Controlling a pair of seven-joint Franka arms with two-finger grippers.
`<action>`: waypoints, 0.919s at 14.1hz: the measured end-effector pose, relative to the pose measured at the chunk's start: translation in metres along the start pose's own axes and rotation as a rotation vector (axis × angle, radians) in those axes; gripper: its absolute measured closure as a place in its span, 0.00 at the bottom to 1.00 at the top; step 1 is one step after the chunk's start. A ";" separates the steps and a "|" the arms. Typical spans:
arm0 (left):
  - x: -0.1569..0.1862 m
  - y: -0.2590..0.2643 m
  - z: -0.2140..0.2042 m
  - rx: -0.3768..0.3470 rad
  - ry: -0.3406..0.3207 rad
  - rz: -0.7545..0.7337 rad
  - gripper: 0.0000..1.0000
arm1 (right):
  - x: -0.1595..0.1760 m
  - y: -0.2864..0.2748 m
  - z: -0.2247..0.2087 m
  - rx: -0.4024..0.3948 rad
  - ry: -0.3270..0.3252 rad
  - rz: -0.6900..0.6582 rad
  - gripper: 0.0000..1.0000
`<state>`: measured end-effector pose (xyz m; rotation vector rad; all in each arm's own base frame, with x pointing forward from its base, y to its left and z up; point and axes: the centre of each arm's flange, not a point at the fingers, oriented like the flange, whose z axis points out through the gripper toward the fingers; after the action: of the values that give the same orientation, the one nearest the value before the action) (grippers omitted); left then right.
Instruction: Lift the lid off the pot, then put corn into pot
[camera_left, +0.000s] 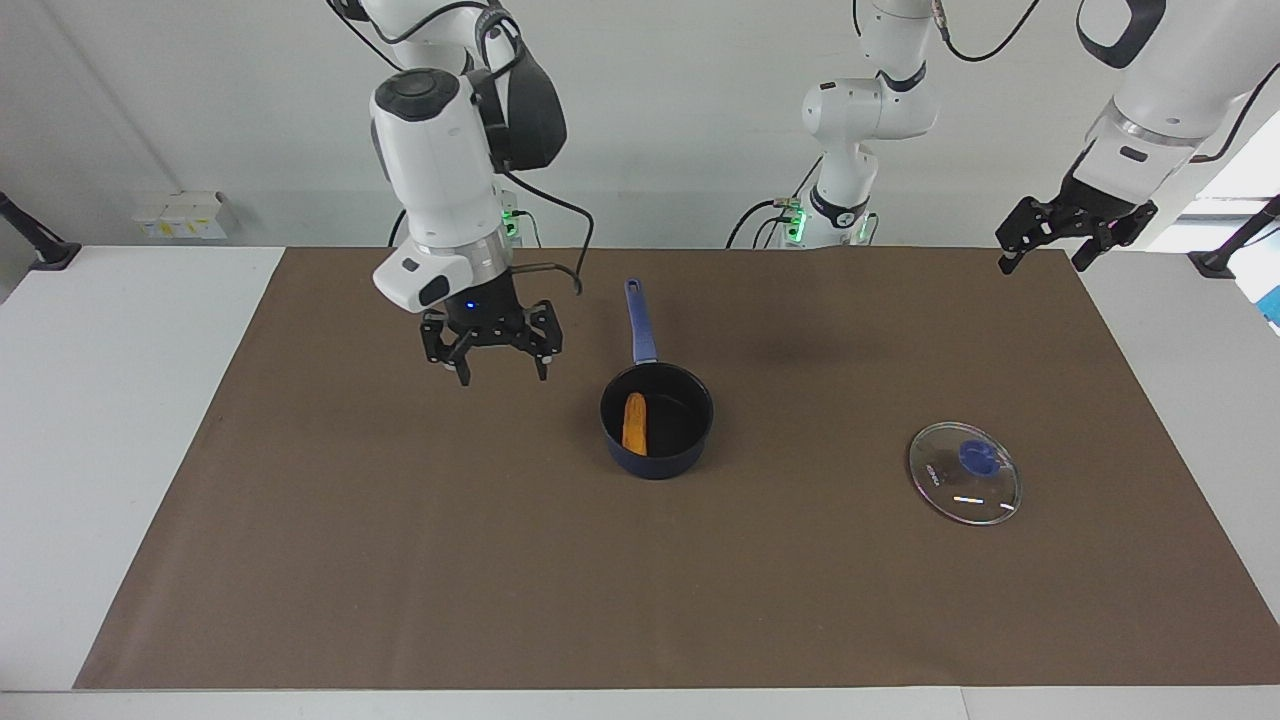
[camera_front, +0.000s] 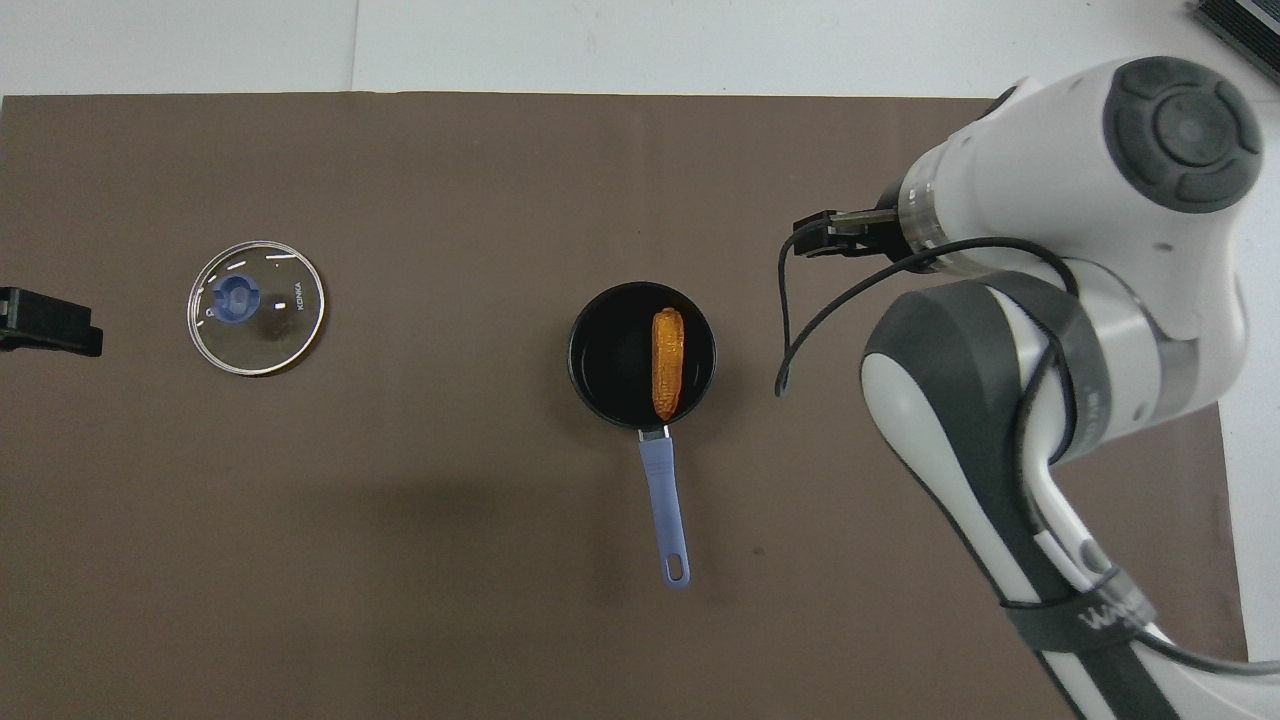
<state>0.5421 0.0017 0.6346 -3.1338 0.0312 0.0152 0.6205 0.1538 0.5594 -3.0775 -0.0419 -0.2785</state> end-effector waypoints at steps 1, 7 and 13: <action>0.000 0.000 0.001 0.000 -0.002 0.001 0.00 | -0.002 0.017 -0.012 -0.016 0.000 0.001 0.00; 0.000 0.005 0.010 -0.001 -0.018 0.008 0.00 | -0.028 0.066 -0.083 -0.063 -0.008 0.006 0.00; 0.001 0.009 0.010 -0.001 -0.013 0.014 0.00 | -0.062 0.121 -0.138 -0.071 -0.040 0.002 0.00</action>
<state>0.5425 -0.0071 0.6250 -3.1347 0.0530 0.0352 0.5390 0.0242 0.6775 -3.1531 -0.0306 -0.2231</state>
